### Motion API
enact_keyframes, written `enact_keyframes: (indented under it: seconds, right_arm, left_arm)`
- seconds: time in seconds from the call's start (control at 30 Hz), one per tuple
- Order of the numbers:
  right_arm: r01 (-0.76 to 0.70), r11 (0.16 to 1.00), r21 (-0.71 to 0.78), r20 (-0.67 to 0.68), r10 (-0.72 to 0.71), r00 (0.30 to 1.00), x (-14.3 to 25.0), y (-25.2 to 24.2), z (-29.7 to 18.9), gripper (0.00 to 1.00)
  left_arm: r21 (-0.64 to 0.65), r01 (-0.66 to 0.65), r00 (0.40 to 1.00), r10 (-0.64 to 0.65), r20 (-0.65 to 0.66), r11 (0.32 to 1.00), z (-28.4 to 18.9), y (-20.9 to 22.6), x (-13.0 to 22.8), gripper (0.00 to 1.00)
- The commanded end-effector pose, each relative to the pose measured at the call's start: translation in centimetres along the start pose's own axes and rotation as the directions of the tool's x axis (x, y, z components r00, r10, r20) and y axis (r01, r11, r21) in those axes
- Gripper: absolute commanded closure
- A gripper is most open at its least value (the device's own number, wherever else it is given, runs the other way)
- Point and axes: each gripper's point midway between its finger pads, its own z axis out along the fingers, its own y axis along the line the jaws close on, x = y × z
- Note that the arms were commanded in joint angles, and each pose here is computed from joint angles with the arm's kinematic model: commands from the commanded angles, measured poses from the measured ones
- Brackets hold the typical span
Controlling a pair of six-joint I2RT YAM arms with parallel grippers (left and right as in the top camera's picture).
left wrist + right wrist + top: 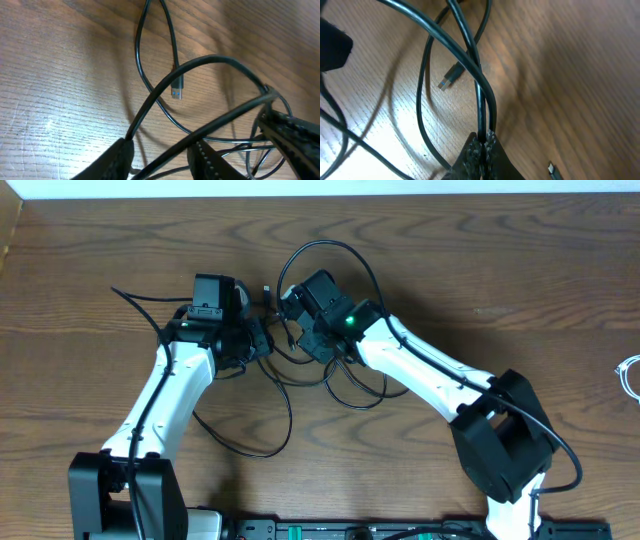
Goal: Untangle cables
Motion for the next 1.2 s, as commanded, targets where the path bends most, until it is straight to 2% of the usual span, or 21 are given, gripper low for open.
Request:
enact_keyframes:
  seconds: [0.0,0.1,0.23,0.47,0.6,0.73,0.83,1.03,1.17]
  right_arm:
    - [-0.016,1.0,0.007,0.061,0.015,0.998,-1.6,-0.5,-2.1,0.99]
    - [-0.016,1.0,0.008,0.062,0.015,0.998,-1.6,-0.5,-2.1,0.99]
    - [-0.016,1.0,0.008,0.061,0.015,0.998,-1.6,-0.5,-2.3,0.99]
    - [-0.021,1.0,0.013,0.046,0.021,0.999,-1.2,-0.8,-3.1,0.99]
    - [-0.053,0.997,0.058,0.017,0.052,0.999,-0.2,-2.8,-3.7,0.99]
    - [-0.21,0.973,0.094,0.029,0.208,0.978,0.6,-6.0,-4.5,0.99]
    - [-0.377,0.917,0.132,0.072,0.371,0.926,1.3,-10.0,-6.1,0.99]
    - [-0.592,0.785,0.184,0.151,0.573,0.806,3.6,-16.2,-10.0,0.99]
    - [-0.721,0.647,0.249,0.198,0.694,0.692,7.2,-20.9,-13.3,0.99]
  left_arm:
    - [-0.003,-0.025,1.0,0.025,-0.002,1.0,0.2,0.0,0.0,0.72]
    - [-0.003,-0.025,1.0,0.025,-0.003,1.0,0.2,0.0,0.0,0.87]
    - [-0.004,-0.025,1.0,0.025,-0.002,1.0,0.2,0.0,0.0,0.92]
    - [-0.01,-0.032,0.999,0.032,0.023,0.999,0.0,0.3,-0.6,0.92]
    - [-0.01,-0.008,0.999,0.008,0.052,1.0,-0.8,1.0,-1.4,0.92]
    - [-0.014,0.023,0.996,-0.022,0.081,1.0,-2.1,2.0,-2.0,0.92]
    - [-0.026,0.056,0.995,-0.053,0.085,0.998,-2.8,3.0,-2.1,0.93]
    - [-0.044,0.083,0.995,-0.081,0.064,0.996,-3.0,3.9,-1.6,0.92]
    - [-0.051,0.089,0.995,-0.086,0.046,0.995,-3.0,4.1,-1.2,0.92]
